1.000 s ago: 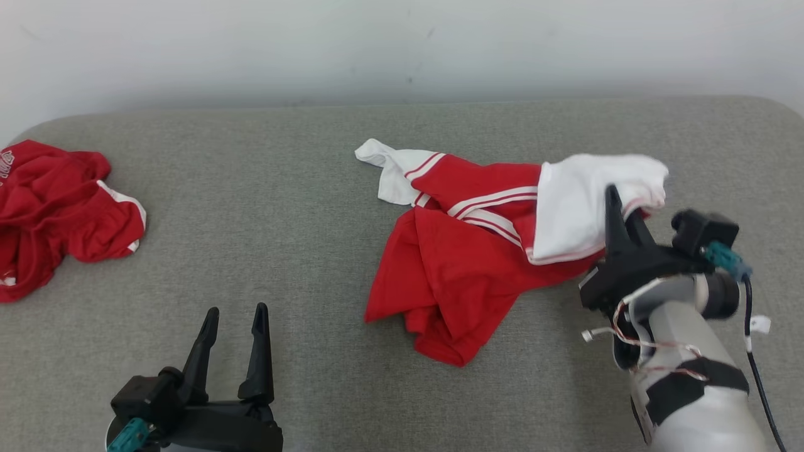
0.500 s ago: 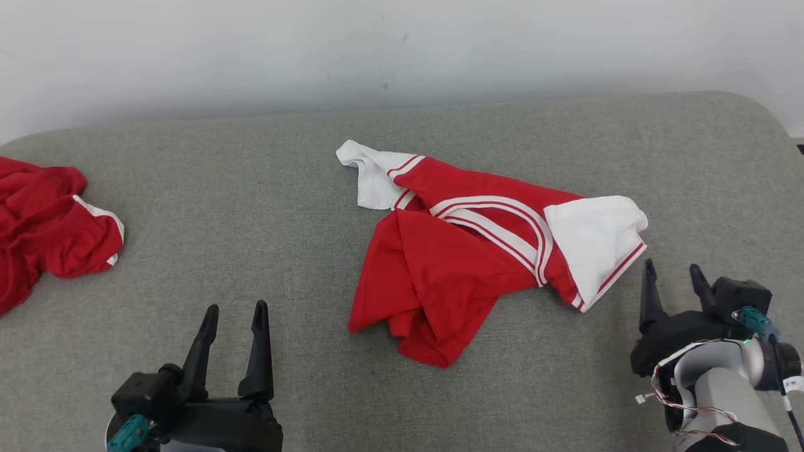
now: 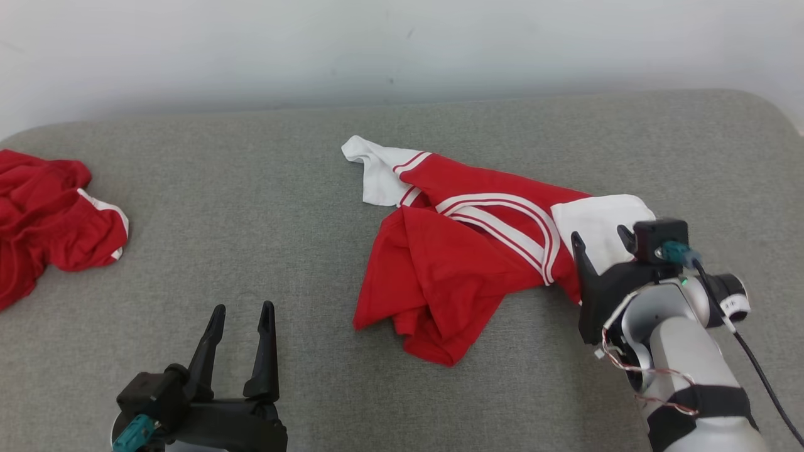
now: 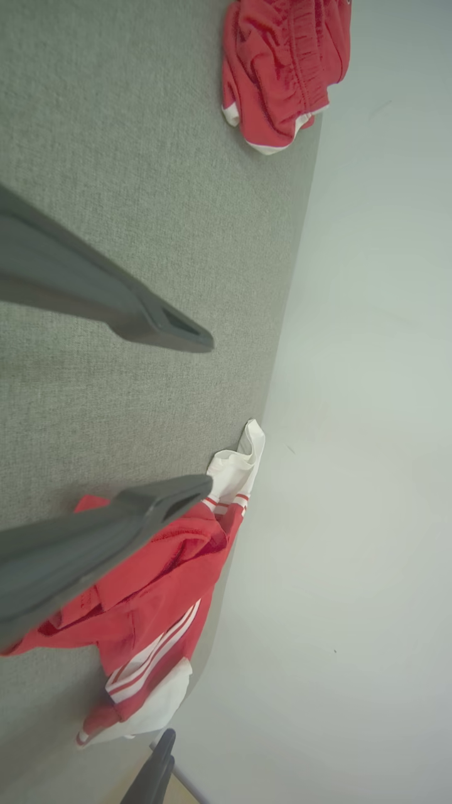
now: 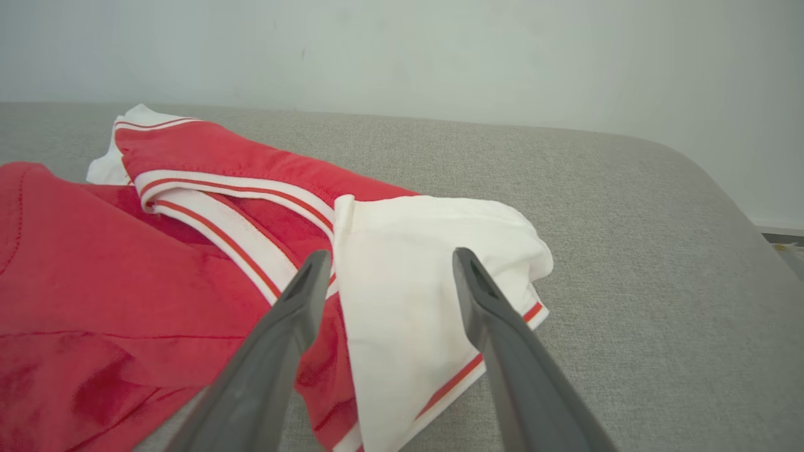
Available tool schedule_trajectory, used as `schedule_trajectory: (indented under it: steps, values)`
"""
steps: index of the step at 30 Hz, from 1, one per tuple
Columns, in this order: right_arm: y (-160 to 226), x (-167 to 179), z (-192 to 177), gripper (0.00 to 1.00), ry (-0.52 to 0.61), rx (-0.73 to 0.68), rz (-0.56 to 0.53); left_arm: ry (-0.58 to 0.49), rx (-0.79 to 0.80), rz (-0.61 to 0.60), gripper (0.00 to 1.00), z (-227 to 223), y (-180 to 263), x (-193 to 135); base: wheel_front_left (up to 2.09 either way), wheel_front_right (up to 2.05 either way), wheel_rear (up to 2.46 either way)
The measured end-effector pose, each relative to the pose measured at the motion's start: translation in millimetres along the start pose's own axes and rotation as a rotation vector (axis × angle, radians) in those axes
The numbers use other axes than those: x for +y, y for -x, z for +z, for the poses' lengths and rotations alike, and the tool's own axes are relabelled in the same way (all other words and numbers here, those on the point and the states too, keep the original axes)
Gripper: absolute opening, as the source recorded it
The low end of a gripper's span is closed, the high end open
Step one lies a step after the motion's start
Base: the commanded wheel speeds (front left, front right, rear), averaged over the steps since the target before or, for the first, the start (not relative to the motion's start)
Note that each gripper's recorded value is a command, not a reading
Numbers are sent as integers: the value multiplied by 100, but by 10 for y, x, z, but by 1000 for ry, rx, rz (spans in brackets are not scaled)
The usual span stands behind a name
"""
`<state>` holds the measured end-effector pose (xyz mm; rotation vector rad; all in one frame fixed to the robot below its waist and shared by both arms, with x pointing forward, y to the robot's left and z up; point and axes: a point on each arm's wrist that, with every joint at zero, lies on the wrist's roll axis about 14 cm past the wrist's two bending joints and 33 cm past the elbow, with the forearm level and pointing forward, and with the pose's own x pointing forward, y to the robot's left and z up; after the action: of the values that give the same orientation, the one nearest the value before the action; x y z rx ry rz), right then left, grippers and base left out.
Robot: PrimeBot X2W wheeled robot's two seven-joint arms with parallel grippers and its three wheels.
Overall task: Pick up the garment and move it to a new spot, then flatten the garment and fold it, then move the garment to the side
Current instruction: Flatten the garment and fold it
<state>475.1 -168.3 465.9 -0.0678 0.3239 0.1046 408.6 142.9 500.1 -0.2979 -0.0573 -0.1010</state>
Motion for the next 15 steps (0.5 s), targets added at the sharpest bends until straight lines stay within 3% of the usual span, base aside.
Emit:
schedule_trajectory:
  steps: [15]
  values:
    - [-407,155,-172,100,138,193,27,-7,24,41,100,-71,44,152,0,0,0]
